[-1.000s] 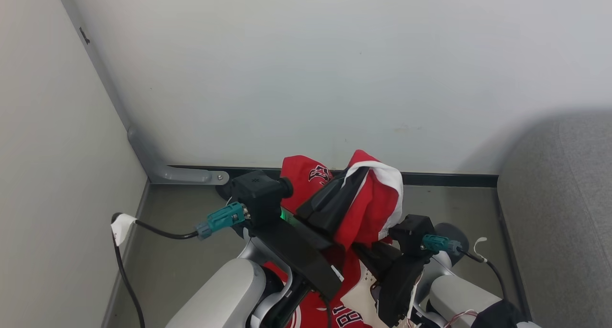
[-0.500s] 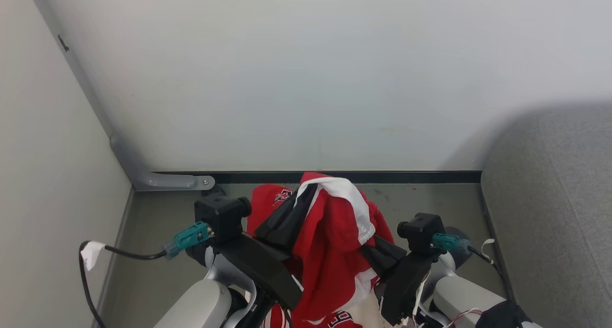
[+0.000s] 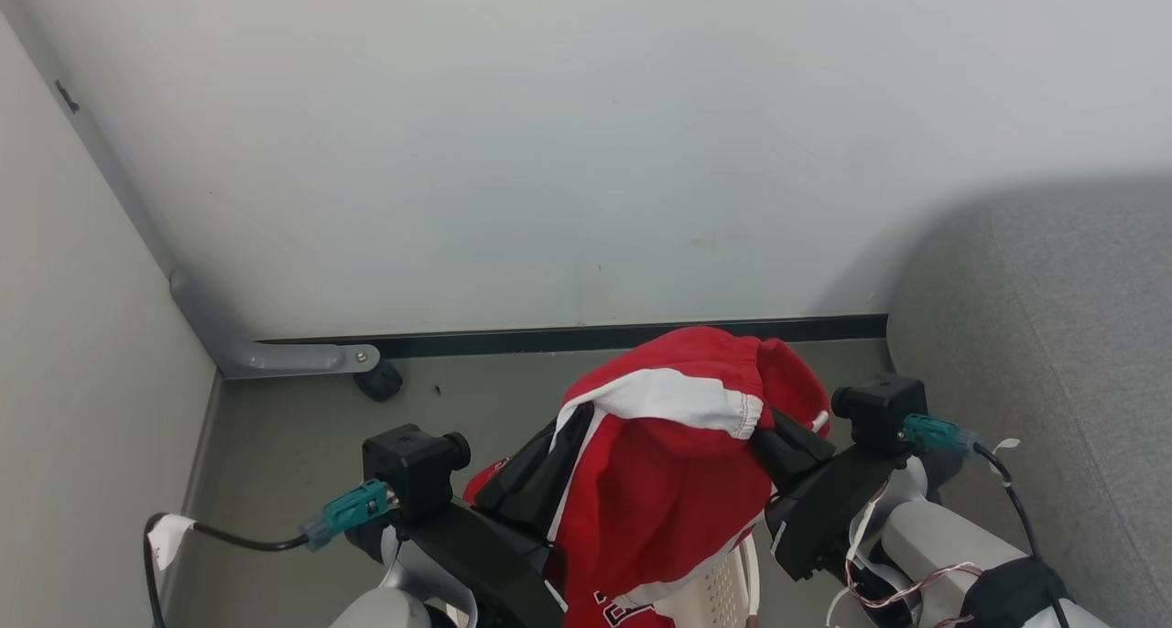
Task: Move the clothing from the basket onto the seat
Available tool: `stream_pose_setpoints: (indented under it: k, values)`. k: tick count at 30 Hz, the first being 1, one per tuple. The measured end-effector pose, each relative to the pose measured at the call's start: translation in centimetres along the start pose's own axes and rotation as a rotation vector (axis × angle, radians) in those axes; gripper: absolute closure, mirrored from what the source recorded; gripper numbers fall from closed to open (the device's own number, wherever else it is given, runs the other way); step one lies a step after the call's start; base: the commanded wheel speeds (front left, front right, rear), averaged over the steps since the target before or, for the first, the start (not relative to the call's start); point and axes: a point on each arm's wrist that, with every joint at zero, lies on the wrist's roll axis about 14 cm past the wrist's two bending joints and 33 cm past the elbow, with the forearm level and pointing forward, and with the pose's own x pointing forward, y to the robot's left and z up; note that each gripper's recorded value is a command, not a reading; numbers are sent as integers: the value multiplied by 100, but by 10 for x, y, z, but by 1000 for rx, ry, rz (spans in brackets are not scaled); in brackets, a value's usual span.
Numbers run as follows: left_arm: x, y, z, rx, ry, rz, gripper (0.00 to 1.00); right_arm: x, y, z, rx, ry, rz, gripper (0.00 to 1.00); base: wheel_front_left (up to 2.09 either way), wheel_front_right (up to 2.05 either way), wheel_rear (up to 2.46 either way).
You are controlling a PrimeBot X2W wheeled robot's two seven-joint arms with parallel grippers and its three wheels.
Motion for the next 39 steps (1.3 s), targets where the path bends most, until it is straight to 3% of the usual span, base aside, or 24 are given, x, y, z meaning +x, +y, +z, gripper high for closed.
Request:
stream_pose_setpoints:
  k: [15,39]
  values:
    - [9,-39,-10,42,21,-151,0,-32,-46,34,49,-121,-141,100,0,0,0]
    - [42,-89,-42,76,101,-366,0,-135,-105,39,70,-226,-448,100,0,0,0]
